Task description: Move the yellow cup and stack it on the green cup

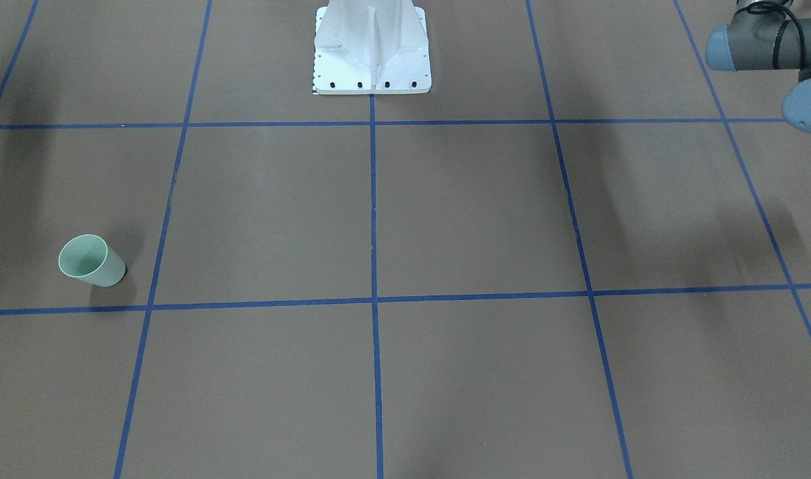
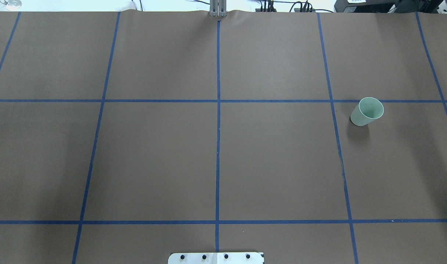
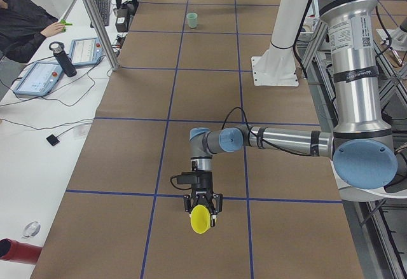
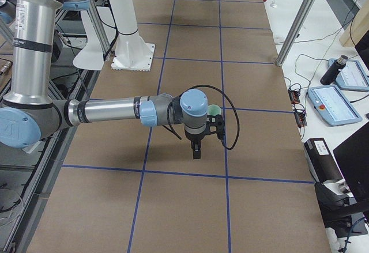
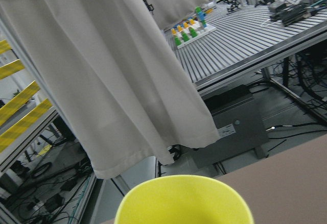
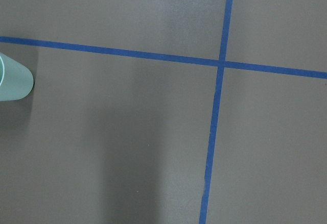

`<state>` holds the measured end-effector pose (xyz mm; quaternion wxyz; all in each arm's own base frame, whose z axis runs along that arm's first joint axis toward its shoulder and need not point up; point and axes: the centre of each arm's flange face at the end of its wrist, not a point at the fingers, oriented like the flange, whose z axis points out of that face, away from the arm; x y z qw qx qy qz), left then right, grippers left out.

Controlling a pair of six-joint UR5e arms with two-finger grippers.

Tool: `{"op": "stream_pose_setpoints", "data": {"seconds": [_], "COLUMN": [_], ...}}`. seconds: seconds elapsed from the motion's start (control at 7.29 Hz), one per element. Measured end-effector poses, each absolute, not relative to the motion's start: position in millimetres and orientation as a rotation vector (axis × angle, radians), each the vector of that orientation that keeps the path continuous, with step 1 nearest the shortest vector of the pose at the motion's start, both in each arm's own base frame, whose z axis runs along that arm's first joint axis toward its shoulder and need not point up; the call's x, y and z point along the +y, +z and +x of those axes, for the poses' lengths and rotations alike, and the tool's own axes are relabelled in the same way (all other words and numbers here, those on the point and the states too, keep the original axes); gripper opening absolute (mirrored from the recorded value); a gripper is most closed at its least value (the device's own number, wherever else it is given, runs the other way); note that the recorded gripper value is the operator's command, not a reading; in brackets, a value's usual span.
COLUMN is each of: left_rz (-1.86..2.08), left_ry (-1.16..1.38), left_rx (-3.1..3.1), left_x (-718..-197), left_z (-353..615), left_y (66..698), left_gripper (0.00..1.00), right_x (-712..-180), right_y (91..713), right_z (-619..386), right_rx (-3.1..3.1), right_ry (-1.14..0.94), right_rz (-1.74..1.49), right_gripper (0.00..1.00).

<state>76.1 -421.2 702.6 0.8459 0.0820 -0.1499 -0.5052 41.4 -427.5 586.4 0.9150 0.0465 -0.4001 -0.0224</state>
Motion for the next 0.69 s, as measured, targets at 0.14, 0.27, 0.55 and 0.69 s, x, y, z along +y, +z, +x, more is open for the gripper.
{"op": "stream_pose_setpoints", "data": {"seconds": [0.14, 0.27, 0.55, 0.69], "left_rz": [0.215, 0.255, 0.366, 0.447], "left_ry": [-1.025, -0.993, -0.918, -0.862], "left_rx": [-0.235, -0.161, 0.016, 0.13], "left_x": [-442, -465, -510, -525], "left_z": [84, 94, 118, 127], "left_y": [685, 663, 607, 579], "left_gripper": [0.0, 0.0, 0.0, 0.0], "right_x": [-428, -430, -432, -431], "right_y": [585, 583, 581, 585], "right_z": [41, 41, 41, 41], "right_rx": [-0.828, -0.828, -0.83, -0.833], "right_ry": [-0.02, -0.002, 0.019, 0.025], "right_rz": [0.088, 0.085, 0.081, 0.077], "right_gripper": [1.0, 1.0, 1.0, 1.0]}}
